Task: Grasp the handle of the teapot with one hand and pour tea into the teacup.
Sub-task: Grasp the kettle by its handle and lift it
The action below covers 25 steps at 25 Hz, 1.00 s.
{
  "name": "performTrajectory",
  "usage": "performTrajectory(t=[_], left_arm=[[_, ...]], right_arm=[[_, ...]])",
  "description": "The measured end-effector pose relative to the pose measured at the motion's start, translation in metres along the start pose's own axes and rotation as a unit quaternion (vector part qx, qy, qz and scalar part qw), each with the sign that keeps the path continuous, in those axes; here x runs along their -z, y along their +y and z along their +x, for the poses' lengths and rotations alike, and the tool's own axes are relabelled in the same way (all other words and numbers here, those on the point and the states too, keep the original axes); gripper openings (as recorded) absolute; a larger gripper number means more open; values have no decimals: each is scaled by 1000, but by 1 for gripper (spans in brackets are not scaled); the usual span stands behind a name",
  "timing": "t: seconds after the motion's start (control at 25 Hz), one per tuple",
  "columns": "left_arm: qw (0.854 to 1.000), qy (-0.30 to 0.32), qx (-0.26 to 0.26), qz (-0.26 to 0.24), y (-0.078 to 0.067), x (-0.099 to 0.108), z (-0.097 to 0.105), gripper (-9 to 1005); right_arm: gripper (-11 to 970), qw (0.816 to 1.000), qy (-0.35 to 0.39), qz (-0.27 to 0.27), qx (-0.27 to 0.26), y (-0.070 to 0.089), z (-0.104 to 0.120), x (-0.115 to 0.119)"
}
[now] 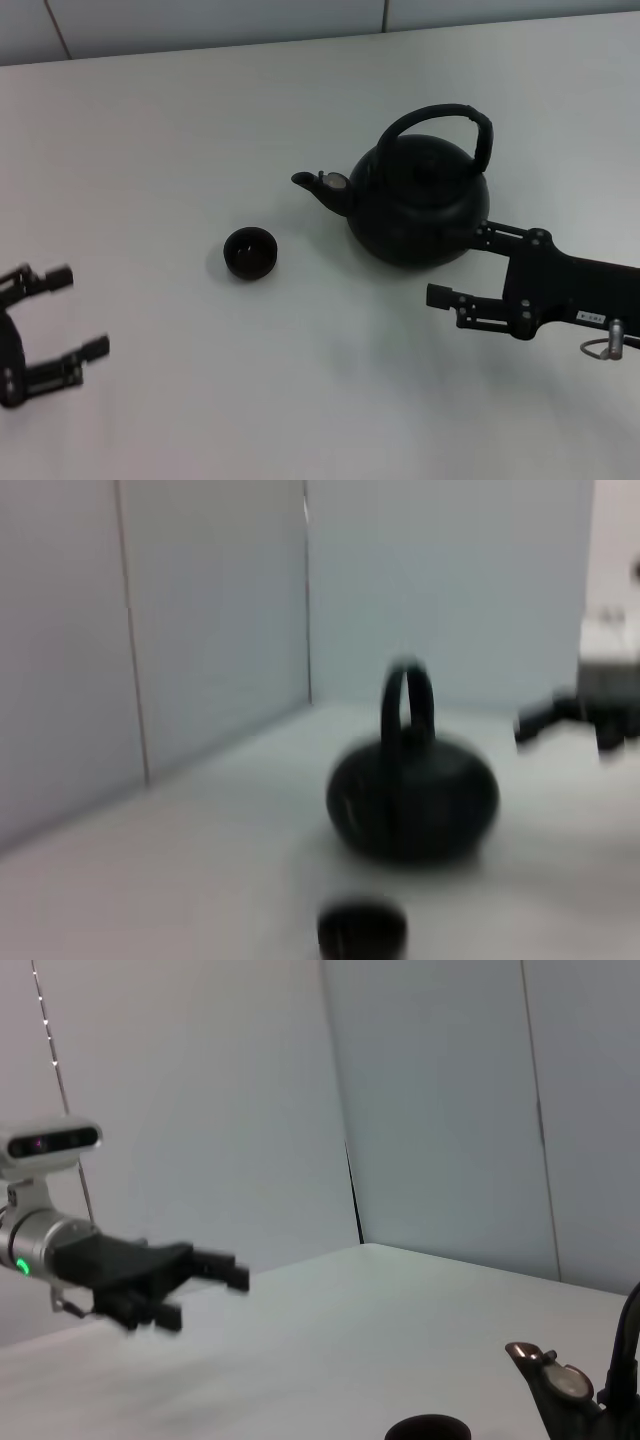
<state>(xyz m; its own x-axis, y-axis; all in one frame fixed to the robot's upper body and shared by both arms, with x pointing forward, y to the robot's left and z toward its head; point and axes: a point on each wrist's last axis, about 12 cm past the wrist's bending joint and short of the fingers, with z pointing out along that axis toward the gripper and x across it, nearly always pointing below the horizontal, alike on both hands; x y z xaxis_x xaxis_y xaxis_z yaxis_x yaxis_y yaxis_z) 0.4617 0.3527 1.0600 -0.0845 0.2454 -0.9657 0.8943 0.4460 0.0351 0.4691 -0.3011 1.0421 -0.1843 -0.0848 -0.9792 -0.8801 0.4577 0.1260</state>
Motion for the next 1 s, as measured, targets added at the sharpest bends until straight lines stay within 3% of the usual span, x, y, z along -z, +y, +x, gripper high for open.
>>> performTrajectory(t=[0.04,0.36,0.88,1.0], left_arm=[[999,34,-4,2,-1,5,7,852],[998,61,-8,-7,1,21,12,852],[999,50,-12,0,2,13,8,847],[999,45,-11,-8,2,12,7,847]], right_arm=[[753,1000,1,1,-1,0,1,0],[752,1000,2,4,-3,1,2,2],[751,1000,-3,10,-1,6,7,4],[751,999,-36,37,5,12,13,3]])
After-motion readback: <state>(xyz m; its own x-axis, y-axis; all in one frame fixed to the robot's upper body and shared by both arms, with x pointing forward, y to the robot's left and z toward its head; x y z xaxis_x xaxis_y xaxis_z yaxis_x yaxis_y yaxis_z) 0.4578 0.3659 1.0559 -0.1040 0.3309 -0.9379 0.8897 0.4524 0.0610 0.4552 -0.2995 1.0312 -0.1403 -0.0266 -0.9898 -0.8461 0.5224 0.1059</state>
